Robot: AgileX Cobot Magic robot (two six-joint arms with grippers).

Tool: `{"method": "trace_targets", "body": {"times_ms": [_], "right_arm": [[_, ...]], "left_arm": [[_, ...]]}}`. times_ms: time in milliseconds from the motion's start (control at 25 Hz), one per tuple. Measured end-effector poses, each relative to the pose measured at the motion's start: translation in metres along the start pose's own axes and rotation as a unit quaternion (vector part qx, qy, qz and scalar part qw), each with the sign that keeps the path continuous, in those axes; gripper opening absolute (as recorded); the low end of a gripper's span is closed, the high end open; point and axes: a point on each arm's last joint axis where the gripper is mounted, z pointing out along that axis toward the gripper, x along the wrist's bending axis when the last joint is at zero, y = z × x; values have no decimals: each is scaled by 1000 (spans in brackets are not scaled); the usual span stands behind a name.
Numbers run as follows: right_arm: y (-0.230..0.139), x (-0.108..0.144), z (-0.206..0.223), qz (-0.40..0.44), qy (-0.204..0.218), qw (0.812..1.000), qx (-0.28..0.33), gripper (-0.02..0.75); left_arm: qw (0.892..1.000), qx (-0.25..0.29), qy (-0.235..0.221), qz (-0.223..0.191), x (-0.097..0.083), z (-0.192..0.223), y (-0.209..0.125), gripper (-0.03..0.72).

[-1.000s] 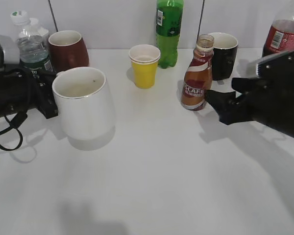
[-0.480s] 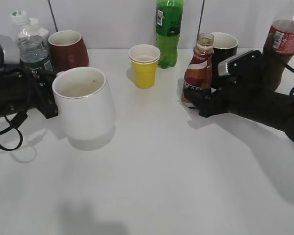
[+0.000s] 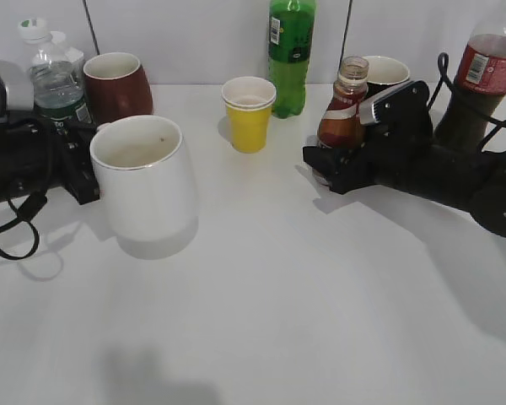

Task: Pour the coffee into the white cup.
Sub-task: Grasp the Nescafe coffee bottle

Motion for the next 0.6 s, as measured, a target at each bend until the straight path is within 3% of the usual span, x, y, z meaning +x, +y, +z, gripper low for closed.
{"method": "trace_targets", "body": {"times_ms": [160,600], "right_arm": [[0,0,0,1,1,1000,0,543],[0,-1,0,4,-3,1000,-1,538]], "left_arm": [[1000,0,0,0,0,0,0,51],[1000,0,0,0,0,0,0,51]]}}
